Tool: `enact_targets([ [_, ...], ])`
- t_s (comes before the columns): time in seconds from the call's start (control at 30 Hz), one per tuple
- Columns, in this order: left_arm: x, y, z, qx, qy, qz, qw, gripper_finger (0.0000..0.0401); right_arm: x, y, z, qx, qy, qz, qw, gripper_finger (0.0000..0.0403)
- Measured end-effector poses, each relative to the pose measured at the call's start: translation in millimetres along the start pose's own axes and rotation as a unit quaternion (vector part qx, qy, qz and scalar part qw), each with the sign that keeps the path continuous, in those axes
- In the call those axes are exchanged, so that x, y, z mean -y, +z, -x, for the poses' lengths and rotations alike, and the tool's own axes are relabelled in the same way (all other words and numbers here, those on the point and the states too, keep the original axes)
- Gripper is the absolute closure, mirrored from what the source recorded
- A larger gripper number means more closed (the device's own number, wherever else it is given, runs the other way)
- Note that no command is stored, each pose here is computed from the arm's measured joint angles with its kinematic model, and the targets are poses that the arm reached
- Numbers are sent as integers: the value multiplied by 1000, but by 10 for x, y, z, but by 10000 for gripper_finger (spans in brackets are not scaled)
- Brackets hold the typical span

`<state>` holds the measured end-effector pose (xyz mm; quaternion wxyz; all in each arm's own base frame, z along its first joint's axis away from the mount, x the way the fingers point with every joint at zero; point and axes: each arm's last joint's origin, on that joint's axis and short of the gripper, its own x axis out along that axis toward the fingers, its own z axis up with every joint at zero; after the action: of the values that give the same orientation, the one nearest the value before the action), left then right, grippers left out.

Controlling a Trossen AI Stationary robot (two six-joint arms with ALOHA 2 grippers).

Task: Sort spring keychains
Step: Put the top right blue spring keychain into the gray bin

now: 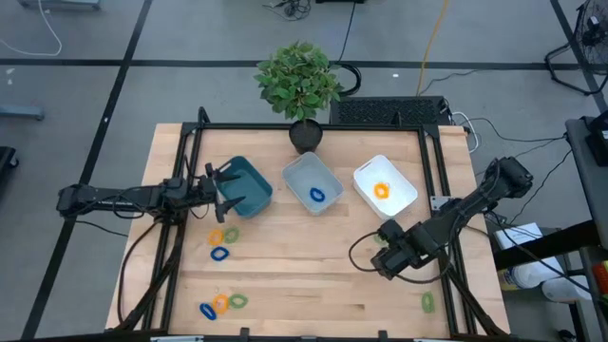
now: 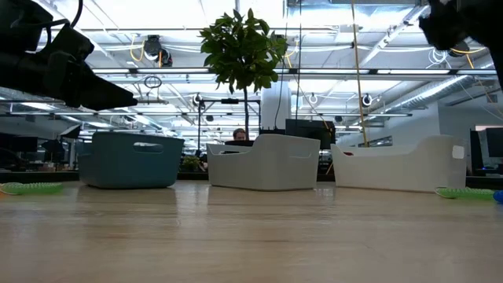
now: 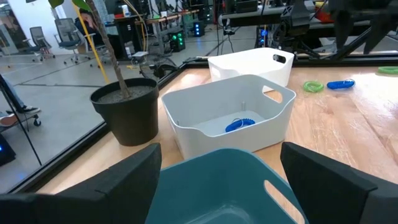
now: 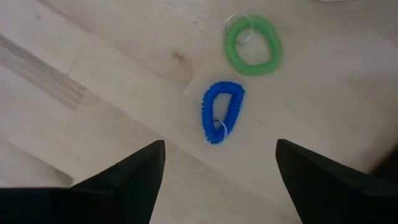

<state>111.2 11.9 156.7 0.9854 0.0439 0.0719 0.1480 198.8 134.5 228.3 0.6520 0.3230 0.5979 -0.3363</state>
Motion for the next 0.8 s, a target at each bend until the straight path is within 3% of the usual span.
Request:
enact_targets([
  [0.8, 0, 1, 0, 0, 0, 0, 1000, 66, 196, -14, -810, 5, 45, 57, 997, 112],
])
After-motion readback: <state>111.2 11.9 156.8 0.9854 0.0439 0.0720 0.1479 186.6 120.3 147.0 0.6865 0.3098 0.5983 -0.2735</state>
